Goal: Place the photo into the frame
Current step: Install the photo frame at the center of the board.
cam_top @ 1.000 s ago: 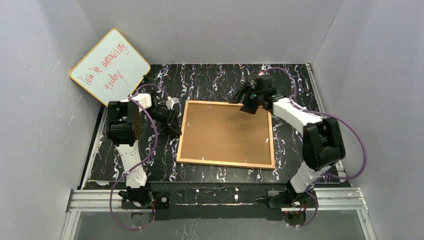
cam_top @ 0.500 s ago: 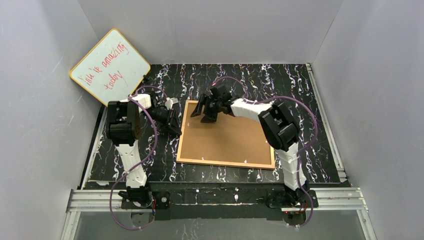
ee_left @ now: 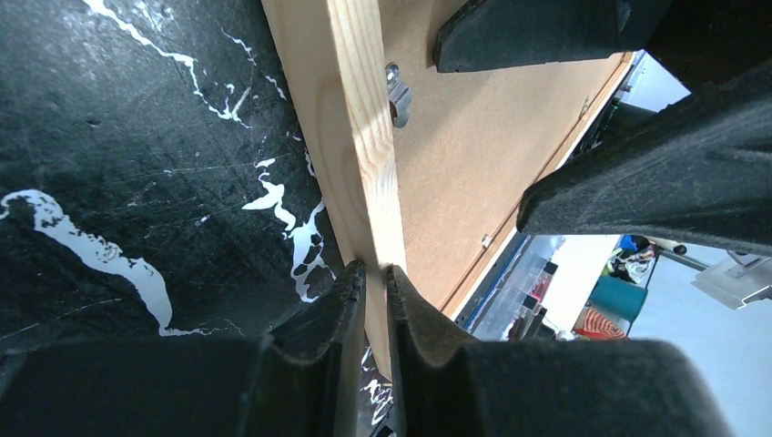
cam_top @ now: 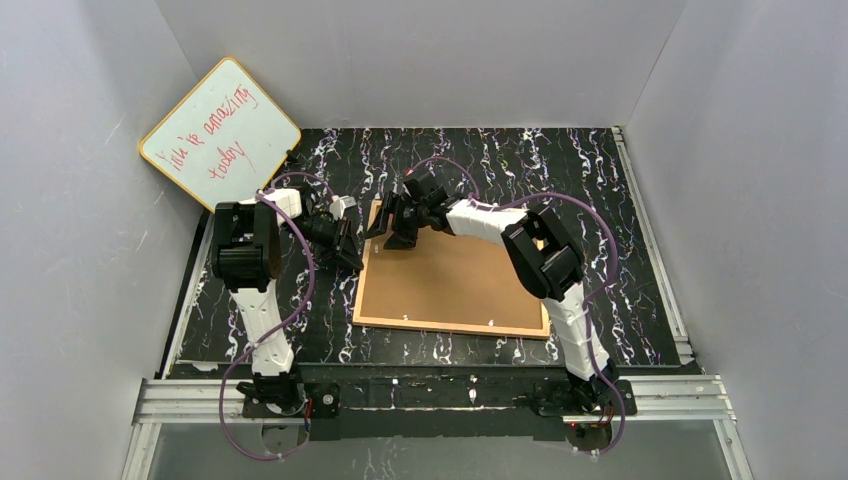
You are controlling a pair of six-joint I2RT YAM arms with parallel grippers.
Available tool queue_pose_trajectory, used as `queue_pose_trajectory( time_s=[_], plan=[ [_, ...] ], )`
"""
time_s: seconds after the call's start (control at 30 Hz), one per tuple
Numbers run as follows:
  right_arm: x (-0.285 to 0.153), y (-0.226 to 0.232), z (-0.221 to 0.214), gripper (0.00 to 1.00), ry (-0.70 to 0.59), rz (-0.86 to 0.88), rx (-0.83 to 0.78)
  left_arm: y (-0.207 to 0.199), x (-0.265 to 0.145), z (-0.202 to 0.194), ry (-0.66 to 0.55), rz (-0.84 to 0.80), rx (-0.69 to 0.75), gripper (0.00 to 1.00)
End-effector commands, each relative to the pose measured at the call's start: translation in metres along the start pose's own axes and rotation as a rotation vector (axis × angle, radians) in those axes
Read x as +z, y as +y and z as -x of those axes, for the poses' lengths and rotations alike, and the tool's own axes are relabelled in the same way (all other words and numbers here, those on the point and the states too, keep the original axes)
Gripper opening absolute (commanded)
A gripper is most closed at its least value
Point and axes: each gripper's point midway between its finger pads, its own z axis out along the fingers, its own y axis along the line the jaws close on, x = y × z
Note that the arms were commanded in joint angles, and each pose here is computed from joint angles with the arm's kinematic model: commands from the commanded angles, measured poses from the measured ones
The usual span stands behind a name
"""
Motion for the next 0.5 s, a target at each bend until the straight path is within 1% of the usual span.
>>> queue_pose_trajectory(
  time_s=[0.0, 0.47],
  plan=[
    [0.010, 0.006, 0.000, 0.70, 0.015, 0.024, 0.007, 0.040, 0.017, 0.000, 0.016, 0.136, 0.102, 0.12],
    [0.022, 0.007, -0.015, 0.68, 0.065, 0.040, 0.031, 0.039, 0.019, -0.001, 0.021, 0.130, 0.102, 0.10]
  ],
)
